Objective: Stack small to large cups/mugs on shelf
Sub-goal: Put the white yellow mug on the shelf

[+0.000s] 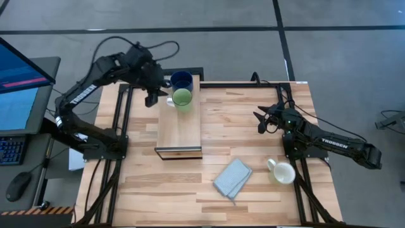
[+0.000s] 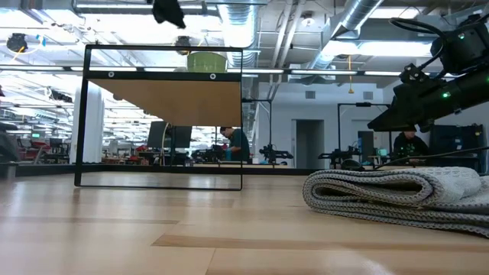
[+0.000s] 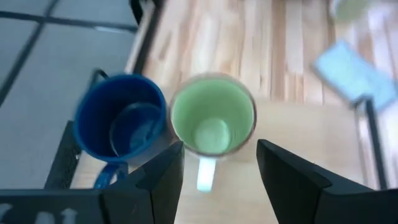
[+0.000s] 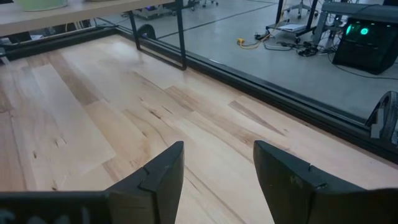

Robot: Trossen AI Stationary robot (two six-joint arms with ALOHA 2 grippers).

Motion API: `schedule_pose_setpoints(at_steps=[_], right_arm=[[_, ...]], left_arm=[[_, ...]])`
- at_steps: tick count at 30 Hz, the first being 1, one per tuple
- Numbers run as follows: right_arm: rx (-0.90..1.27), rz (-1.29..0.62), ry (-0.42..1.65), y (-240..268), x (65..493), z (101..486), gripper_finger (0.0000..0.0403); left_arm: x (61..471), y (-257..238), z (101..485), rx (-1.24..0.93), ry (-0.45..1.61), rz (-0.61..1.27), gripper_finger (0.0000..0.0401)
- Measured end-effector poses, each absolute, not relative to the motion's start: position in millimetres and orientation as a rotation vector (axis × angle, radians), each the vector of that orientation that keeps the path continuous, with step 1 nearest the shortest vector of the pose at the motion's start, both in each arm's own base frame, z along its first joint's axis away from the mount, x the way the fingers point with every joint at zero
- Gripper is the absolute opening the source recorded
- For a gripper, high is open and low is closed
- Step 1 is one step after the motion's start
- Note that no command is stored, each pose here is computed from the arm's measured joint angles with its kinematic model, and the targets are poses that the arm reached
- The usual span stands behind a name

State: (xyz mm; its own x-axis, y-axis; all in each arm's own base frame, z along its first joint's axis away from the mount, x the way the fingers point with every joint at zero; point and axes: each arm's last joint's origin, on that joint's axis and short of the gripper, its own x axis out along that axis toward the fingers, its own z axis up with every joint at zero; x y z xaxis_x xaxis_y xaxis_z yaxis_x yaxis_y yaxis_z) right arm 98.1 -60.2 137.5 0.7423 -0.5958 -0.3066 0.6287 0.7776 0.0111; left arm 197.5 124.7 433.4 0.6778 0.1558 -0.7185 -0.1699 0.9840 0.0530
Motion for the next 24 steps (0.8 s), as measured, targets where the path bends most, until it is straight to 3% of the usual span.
schedule_pose_setpoints(at_steps=[6,13,16,24], right_arm=[[0.116,-0.673,0.296,-60,98,138,0.0216],[0.133,-0.671,0.291,-60,98,138,0.0216],[0.136,-0.652,0.291,-60,99,138,0.0216],[0.144,-0.615,0.290,-59,99,137,0.0216]], left_arm=[[175,106,462,-0.042,0.601,0.247,0.0194],[122,57,491,0.049,0.341,0.203,0.0194],[103,40,480,0.059,0.223,0.170,0.0194],[65,21,407,0.008,0.082,0.206,0.0195]])
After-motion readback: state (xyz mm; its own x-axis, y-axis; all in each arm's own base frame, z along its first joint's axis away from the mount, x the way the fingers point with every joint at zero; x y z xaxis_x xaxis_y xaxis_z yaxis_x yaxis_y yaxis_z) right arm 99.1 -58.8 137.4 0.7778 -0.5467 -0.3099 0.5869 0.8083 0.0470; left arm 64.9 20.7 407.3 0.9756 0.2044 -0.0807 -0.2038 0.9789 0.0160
